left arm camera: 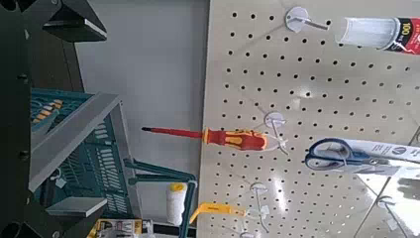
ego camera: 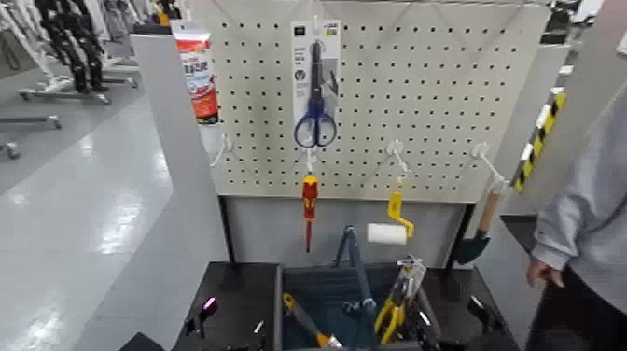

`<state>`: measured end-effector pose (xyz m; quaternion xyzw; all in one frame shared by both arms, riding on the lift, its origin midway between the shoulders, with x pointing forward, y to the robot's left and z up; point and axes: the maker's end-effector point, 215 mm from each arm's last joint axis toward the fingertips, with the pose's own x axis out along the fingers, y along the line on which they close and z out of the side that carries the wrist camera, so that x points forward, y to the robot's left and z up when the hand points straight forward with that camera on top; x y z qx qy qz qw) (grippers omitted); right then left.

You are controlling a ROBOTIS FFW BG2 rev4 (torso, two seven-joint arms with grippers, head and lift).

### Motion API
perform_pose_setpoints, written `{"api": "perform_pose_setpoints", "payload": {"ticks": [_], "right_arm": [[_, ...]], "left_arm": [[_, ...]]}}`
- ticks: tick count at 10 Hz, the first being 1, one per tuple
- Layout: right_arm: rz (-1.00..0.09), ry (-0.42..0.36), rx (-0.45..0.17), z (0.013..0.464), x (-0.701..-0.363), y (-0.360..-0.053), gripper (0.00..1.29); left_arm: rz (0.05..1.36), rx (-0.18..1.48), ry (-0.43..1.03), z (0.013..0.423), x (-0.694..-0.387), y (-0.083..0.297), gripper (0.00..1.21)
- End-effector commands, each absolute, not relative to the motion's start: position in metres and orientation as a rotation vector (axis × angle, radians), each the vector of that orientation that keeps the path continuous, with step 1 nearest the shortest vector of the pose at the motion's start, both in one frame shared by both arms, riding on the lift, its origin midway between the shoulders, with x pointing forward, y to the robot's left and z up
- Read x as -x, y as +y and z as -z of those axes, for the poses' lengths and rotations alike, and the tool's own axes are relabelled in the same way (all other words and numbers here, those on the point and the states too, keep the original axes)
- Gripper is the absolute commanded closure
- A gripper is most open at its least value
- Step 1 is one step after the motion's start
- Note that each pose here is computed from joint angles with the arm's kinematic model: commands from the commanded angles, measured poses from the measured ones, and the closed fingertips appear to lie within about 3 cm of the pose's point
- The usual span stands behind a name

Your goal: Put the yellow pliers into the crate.

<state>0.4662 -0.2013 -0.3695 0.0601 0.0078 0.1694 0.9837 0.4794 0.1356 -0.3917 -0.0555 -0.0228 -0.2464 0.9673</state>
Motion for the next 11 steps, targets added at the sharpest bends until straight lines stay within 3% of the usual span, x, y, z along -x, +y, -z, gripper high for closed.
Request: {"api": "perform_pose_setpoints", "payload": {"ticks": [1,5,6,11], "right_arm": [[-0.278,0.057,-0.109,0.393,-0.428,-0.207,0.09],[-0.236,0.068,-0.084,0.401,-0.401,-0.217,0.14],[-0.225,0.063,-0.056,0.399,-0.400,-0.215,0.15],[-0.187,0.070,-0.039,0.397,-0.400,-0.218,0.14]], "left_arm": [[0.496,0.112,-0.042,0.393,-0.478,0.137,0.13],[0.488,0.117,-0.034,0.396,-0.476,0.139,0.13],[0.485,0.119,-0.032,0.397,-0.475,0.140,0.13],[0.484,0.118,-0.029,0.398,-0.475,0.140,0.13]]}}
